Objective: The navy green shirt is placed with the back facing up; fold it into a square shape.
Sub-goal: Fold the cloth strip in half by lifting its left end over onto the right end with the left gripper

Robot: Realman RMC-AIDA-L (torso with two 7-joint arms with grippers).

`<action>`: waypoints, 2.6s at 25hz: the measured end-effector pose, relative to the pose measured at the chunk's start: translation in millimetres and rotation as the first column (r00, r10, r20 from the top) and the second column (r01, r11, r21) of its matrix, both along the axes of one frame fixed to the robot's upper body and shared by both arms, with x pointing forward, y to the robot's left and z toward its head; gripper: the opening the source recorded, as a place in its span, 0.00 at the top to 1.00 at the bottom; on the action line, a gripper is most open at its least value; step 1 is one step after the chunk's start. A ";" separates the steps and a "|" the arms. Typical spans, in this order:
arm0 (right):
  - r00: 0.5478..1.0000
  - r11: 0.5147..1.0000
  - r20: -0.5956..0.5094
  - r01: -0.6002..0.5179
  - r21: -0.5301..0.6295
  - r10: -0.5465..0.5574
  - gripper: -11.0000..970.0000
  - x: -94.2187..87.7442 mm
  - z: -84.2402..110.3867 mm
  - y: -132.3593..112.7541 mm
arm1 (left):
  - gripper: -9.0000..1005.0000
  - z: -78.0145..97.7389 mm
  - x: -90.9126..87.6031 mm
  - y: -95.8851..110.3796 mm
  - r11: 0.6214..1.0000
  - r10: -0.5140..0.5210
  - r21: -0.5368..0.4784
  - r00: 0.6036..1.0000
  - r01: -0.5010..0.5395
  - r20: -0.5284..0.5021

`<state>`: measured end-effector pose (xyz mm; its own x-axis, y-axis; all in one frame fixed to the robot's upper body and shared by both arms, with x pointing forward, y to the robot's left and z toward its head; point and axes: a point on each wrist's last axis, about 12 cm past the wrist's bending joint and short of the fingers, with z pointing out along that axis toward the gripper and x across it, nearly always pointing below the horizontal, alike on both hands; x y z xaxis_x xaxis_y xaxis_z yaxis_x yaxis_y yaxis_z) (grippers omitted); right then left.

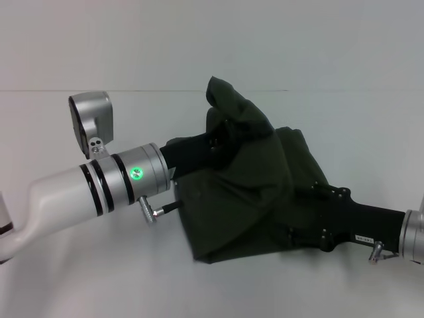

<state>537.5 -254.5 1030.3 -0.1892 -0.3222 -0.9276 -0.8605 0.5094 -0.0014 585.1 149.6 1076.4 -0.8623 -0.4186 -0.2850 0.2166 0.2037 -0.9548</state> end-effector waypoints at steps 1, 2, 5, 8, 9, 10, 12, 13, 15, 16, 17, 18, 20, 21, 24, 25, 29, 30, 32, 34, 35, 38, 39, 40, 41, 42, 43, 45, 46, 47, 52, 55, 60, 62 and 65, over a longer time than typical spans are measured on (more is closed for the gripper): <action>1.000 1.000 0.000 0.001 0.000 -0.001 0.07 -0.1 0.0 -0.2 | 0.78 -0.5 -0.3 -1.0 1.000 -0.002 0.003 1.000 0.002 0.002; 1.000 1.000 0.000 0.001 0.000 -0.001 0.07 -0.2 -0.1 -0.3 | 0.78 -0.5 -0.3 -1.0 1.000 -0.002 0.003 1.000 0.002 0.002; 1.000 1.000 0.000 0.001 0.000 -0.001 0.07 -0.2 0.0 -0.3 | 0.77 -0.8 -0.6 -1.4 1.000 -0.005 0.008 1.000 0.005 0.009; 1.000 1.000 0.000 0.000 0.000 0.000 0.07 -0.1 0.0 -0.3 | 0.76 -1.5 -1.8 -3.3 1.000 -0.013 0.017 1.000 0.013 0.025; 1.000 1.000 0.000 0.000 0.000 0.000 0.07 -0.1 0.1 -0.3 | 0.76 -1.4 -2.0 -4.0 1.000 -0.017 0.018 0.999 0.016 0.031; 1.000 1.000 0.000 0.000 0.000 0.000 0.07 -0.1 0.1 -0.2 | 0.76 -1.4 -2.5 -5.0 1.000 -0.021 0.020 0.999 0.021 0.039; 1.000 1.000 0.001 0.000 0.000 0.000 0.07 -0.1 0.1 -0.2 | 0.76 -1.5 -3.1 -6.2 0.999 -0.027 0.026 0.998 0.026 0.056; 1.000 1.000 0.001 0.000 0.001 0.000 0.07 -0.2 0.1 -0.2 | 0.75 -1.4 -3.2 -6.5 0.999 -0.028 0.029 0.998 0.026 0.063; 1.000 1.000 -0.001 0.001 0.002 -0.001 0.07 -1.4 -0.5 -1.0 | 0.75 -0.9 -2.9 -7.0 0.999 -0.029 0.032 0.997 0.026 0.078; 1.000 1.000 -0.001 0.002 0.002 -0.002 0.07 -2.7 -0.7 -2.7 | 0.75 -0.5 -2.7 -7.4 0.999 -0.028 0.033 0.996 0.026 0.084; 1.000 1.000 -0.001 0.002 0.002 -0.002 0.07 -2.7 -0.7 -2.7 | 0.75 -0.3 -2.6 -7.9 0.999 -0.028 0.033 0.996 0.026 0.088; 1.000 1.000 -0.002 0.005 0.001 -0.005 0.07 -3.8 -1.0 -4.2 | 0.73 0.2 -2.3 -8.1 0.999 -0.026 0.031 0.995 0.023 0.093; 1.000 1.000 -0.003 0.013 0.004 -0.013 0.07 -6.2 -1.4 -7.6 | 0.68 1.0 -1.5 -8.0 1.000 -0.019 0.026 0.995 0.016 0.098; 1.000 1.000 -0.004 0.019 0.005 -0.019 0.07 -7.3 -1.5 -9.6 | 0.66 1.3 -1.2 -7.7 1.000 -0.013 0.022 0.995 0.011 0.102; 0.999 0.999 -0.008 0.047 0.019 -0.046 0.07 -13.4 -2.8 -17.8 | 0.60 1.2 -1.8 -8.3 1.000 0.002 0.011 0.993 -0.003 0.119; 0.998 0.998 -0.009 0.057 0.026 -0.057 0.07 -15.7 -3.1 -20.9 | 0.58 0.9 -2.5 -9.1 1.000 0.003 0.009 0.992 -0.004 0.124; 0.994 0.993 -0.009 0.109 0.051 -0.109 0.07 -26.9 -3.8 -36.8 | 0.48 -0.4 -3.5 -12.2 1.000 0.002 0.014 0.991 -0.004 0.134; 0.993 0.991 -0.008 0.120 0.057 -0.120 0.07 -29.8 -3.8 -40.3 | 0.44 -0.5 -3.5 -12.5 1.000 0.003 0.015 0.991 -0.005 0.134; 0.990 0.988 -0.004 0.141 0.066 -0.141 0.07 -34.8 -3.2 -47.7 | 0.36 -0.3 -3.2 -12.4 1.000 0.007 0.013 0.991 -0.008 0.136; 0.989 0.987 -0.004 0.149 0.067 -0.149 0.07 -37.6 -3.4 -51.2 | 0.26 -0.3 -3.3 -12.3 1.000 0.006 0.013 0.991 -0.007 0.136; 0.988 0.986 -0.006 0.152 0.066 -0.152 0.07 -38.8 -3.9 -52.1 | 0.19 -0.3 -3.5 -12.3 1.000 0.004 0.013 0.991 -0.006 0.137; 0.987 0.985 -0.013 0.158 0.065 -0.158 0.07 -41.8 -5.6 -53.8 | 0.13 0.9 -2.8 -11.5 1.000 0.000 0.015 0.990 -0.003 0.144; 0.987 0.985 -0.015 0.161 0.065 -0.161 0.07 -42.6 -6.0 -54.5 | 0.13 1.5 -2.2 -10.7 1.000 0.001 0.015 0.989 -0.004 0.147; 0.987 0.985 -0.015 0.161 0.065 -0.161 0.07 -42.6 -6.0 -54.5 | 0.13 2.5 -1.3 -9.5 1.000 0.003 0.015 0.989 -0.005 0.151; 0.986 0.984 -0.016 0.166 0.066 -0.165 0.07 -43.6 -6.4 -55.3 | 0.13 3.9 -0.2 -7.9 1.000 0.004 0.013 0.988 -0.006 0.156; 0.985 0.983 -0.018 0.171 0.068 -0.171 0.07 -44.7 -6.8 -56.4 | 0.13 6.0 0.7 -5.5 1.000 0.004 0.009 0.986 -0.006 0.166; 0.983 0.981 -0.019 0.182 0.072 -0.181 0.07 -46.4 -7.1 -58.6 | 0.13 8.5 1.4 -3.0 1.000 0.002 0.004 0.984 -0.003 0.178; 0.978 0.975 -0.020 0.207 0.083 -0.206 0.07 -49.8 -7.0 -64.3 | 0.13 12.8 2.2 1.6 1.000 -0.004 -0.003 0.979 0.004 0.203; 0.977 0.973 -0.021 0.214 0.090 -0.213 0.07 -51.1 -6.4 -66.4 | 0.13 15.9 2.5 5.3 1.000 -0.008 -0.006 0.975 0.010 0.223; 0.974 0.969 -0.024 0.225 0.103 -0.223 0.07 -52.9 -5.3 -69.6 | 0.13 18.9 1.9 9.8 1.000 -0.014 -0.010 0.969 0.017 0.245; 0.959 0.944 -0.107 0.279 0.174 -0.264 0.07 -53.2 5.0 -83.3 | 0.13 31.2 -8.3 38.5 0.997 -0.082 0.029 0.921 0.076 0.382; 0.953 0.933 -0.157 0.290 0.214 -0.260 0.07 -48.9 17.7 -89.6 | 0.13 31.9 -19.5 58.1 0.985 -0.166 0.119 0.878 0.125 0.449; 0.957 0.931 -0.213 0.252 0.265 -0.199 0.07 -32.8 51.8 -90.1 | 0.13 21.8 -47.1 84.8 0.947 -0.308 0.263 0.752 0.184 0.583; 0.954 0.937 -0.241 0.239 0.254 -0.178 0.07 -20.9 68.0 -86.9 | 0.13 12.4 -61.2 95.6 0.919 -0.375 0.354 0.669 0.176 0.642; 0.950 0.958 -0.278 0.202 0.201 -0.142 0.08 -1.9 89.9 -76.2 | 0.13 4.8 -67.5 100.9 0.893 -0.419 0.419 0.636 0.162 0.648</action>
<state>535.6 -330.8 1120.2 -0.4653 -0.0524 -0.8836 -0.7150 0.6108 0.3403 517.7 250.4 1081.2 -0.4006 0.0336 -0.9156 0.8914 0.2455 -0.3810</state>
